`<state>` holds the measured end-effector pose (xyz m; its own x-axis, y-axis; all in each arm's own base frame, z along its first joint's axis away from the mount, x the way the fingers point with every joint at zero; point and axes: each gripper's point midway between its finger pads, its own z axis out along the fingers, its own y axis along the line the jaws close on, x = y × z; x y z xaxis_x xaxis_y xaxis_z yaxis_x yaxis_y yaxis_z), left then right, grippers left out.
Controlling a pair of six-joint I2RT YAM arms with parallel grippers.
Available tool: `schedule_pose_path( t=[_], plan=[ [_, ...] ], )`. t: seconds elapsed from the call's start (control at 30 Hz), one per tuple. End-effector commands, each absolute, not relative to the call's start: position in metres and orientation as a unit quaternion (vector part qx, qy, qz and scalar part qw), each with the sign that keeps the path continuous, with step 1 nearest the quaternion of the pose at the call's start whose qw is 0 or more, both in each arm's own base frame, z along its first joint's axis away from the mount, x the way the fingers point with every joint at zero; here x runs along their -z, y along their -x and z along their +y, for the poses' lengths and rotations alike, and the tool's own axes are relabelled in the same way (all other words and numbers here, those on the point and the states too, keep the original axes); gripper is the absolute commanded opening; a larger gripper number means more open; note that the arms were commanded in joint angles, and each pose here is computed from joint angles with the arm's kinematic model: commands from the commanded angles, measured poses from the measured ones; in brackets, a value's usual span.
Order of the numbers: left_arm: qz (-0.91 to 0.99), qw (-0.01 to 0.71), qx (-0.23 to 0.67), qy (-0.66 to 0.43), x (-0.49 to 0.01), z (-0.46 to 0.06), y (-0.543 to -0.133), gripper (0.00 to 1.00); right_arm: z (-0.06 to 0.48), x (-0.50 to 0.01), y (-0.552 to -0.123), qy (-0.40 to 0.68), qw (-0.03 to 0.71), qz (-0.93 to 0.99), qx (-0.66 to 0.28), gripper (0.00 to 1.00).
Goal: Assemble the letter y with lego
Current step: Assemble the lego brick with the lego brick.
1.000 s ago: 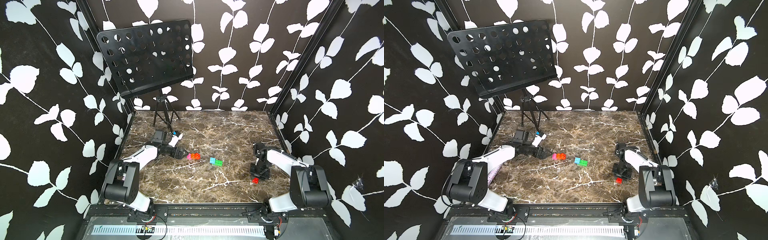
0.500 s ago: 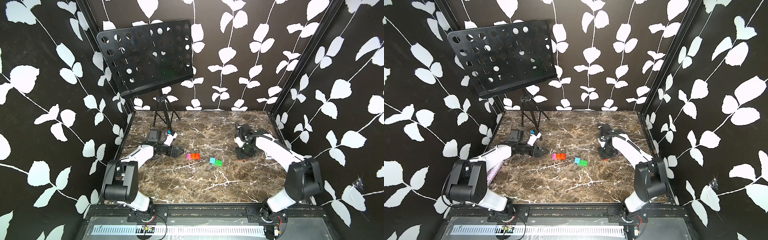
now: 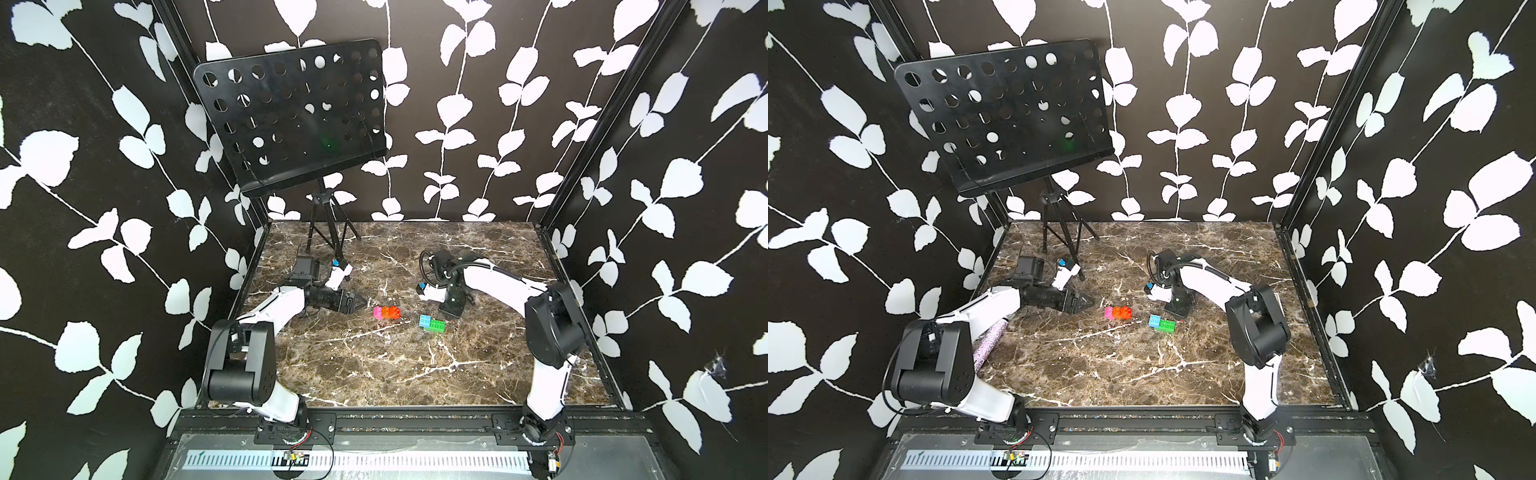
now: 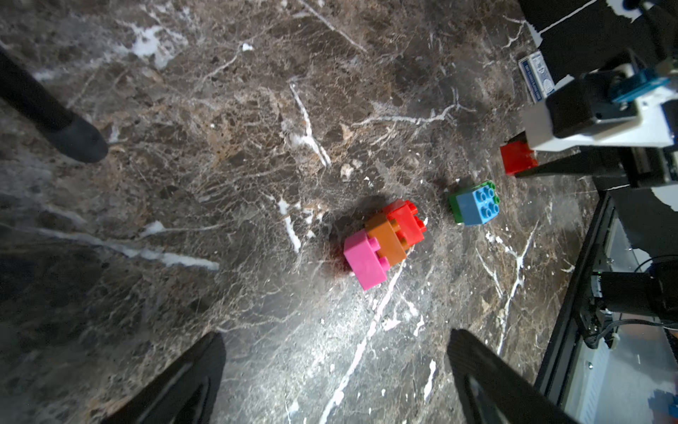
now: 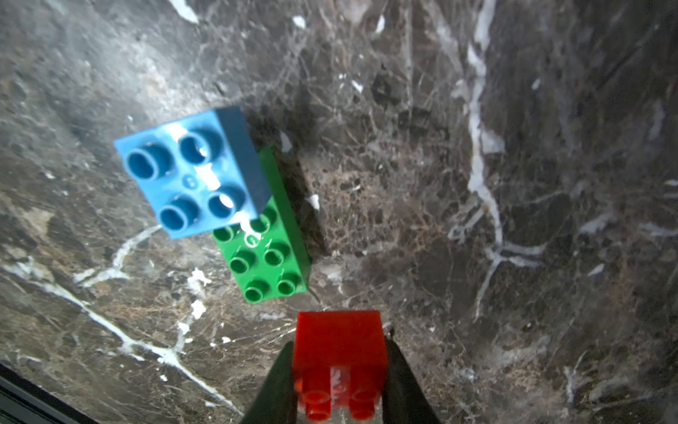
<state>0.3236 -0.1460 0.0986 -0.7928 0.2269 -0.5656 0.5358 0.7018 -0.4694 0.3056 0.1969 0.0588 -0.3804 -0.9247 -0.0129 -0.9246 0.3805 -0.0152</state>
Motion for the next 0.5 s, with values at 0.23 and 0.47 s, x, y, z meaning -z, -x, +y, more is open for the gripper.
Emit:
schedule_pose_path(
  t=[0.23,0.47],
  plan=[
    [0.894,0.256,0.306,-0.203,-0.100,-0.132,-0.327,0.97,0.209,-0.052,-0.280,0.604,-0.042,0.796,-0.022,0.22],
    [0.894,0.255,0.309,-0.199,-0.099,-0.132,-0.326,0.97,0.203,-0.056,-0.275,0.605,-0.055,0.794,-0.006,0.22]
  ],
)
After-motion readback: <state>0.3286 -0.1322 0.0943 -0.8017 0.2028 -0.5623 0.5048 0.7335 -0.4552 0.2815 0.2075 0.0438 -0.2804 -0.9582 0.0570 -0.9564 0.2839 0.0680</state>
